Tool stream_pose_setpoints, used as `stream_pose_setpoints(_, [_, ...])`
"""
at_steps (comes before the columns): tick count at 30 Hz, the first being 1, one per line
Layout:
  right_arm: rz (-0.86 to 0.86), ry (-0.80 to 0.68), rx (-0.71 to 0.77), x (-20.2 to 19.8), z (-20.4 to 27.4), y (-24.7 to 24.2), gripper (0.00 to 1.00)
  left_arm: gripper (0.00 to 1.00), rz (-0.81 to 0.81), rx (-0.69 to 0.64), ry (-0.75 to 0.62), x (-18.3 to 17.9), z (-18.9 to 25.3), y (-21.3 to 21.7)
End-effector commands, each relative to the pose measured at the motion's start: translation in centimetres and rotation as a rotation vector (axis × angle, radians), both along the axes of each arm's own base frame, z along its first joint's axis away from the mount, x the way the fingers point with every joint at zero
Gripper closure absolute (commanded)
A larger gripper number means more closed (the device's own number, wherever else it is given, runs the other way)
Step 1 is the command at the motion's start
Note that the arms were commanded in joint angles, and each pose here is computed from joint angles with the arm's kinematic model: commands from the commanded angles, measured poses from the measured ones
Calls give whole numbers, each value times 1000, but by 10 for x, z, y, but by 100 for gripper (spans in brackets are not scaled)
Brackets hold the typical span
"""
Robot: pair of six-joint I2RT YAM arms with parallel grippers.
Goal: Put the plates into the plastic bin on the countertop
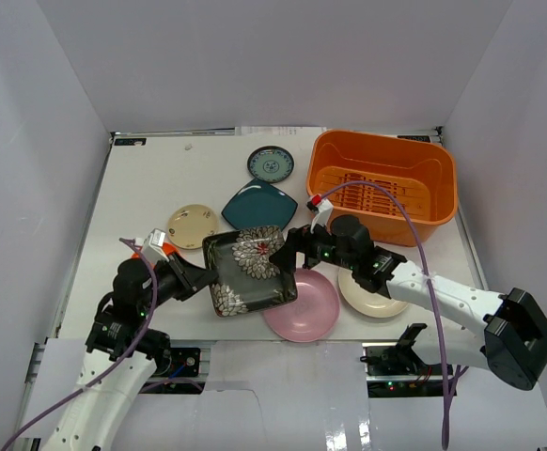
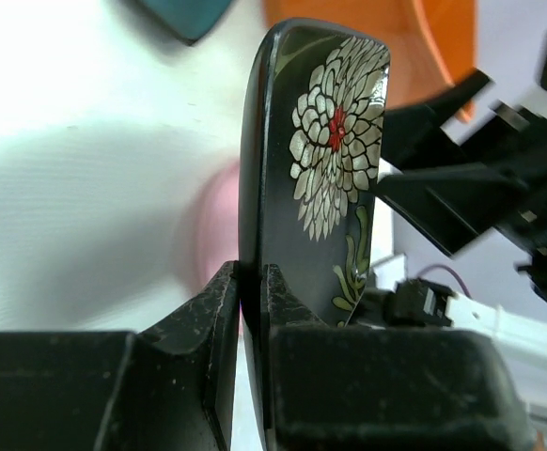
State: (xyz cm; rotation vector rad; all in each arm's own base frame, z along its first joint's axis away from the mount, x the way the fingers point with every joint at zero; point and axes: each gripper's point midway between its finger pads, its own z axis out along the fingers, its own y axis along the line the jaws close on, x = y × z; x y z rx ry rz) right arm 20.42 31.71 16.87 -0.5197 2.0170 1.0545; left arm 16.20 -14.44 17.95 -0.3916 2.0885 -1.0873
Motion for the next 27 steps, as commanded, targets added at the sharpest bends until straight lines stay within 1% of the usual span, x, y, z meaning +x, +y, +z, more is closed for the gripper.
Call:
stream_pose_setpoints(1, [17,-37,24,6,13,0,5,100,-152,-161,-271,-5,87,-25])
stream_pose_setpoints(4, [46,-5,49,1,11,1,10,100,-174,-181,-300,-3,95,-29])
stream_pose_setpoints(5, [52,3,59,0,11,1,10,100,-183,-188,-308,-3,97,-30])
stream_pose_setpoints(6, [66,4,79,-2,14,3,17,100,-189,-191,-312,1,99,-32])
stream_pose_setpoints(7, [66,7,93,-5,14,1,22,100,-196,-188,-315,2,99,-33])
stream_pose_setpoints(8, [57,8,116,-4,20,-1,34,100,-196,-180,-311,5,99,-34])
stream_pose_setpoints(10, [39,-14,155,-3,32,-6,51,100,-189,-157,-281,13,91,-35])
stream_pose_setpoints(11, [22,-16,165,0,34,-10,62,100,-179,-141,-284,17,89,-34])
stream_pose_setpoints(12, [18,-10,180,-1,37,-11,68,98,-174,-133,-279,20,88,-34])
stream_pose_setpoints(13, [9,-22,196,1,44,-14,74,93,-165,-121,-267,25,84,-33])
stream_pose_setpoints(14, [5,-24,206,2,48,-15,82,86,-157,-110,-272,28,84,-33])
stream_pose_setpoints(15, [1,-23,225,2,53,-16,85,73,-153,-107,-283,31,86,-33])
stream_pose_setpoints(16, [-10,-28,237,6,58,-19,92,66,-152,-100,-280,35,85,-33])
stream_pose_setpoints(17, [-11,-31,250,7,63,-20,92,61,-153,-97,-284,37,85,-34])
stream_pose_setpoints(18, [-19,-33,270,8,71,-23,92,51,-154,-97,-298,39,89,-34])
stream_pose_setpoints(20, [-51,-62,312,19,91,-32,92,42,-159,-79,-309,43,87,-35])
stream_pose_setpoints(21, [-57,-69,345,20,104,-36,92,36,-141,-66,-311,48,86,-33])
stream_pose_setpoints(22, [-90,-84,360,31,113,-45,92,33,-131,-58,-309,50,85,-32])
stream_pose_setpoints(24, [-91,-102,400,38,136,-53,92,32,-121,-53,-304,56,83,-33])
stream_pose_setpoints(25, [-131,-97,415,51,142,-65,92,32,-122,-57,-303,58,83,-33])
stream_pose_setpoints(26, [-117,-99,430,54,153,-67,92,31,-117,-57,-297,61,83,-34])
stream_pose_setpoints(27, [-157,-109,439,66,159,-80,92,30,-111,-54,-296,63,83,-33])
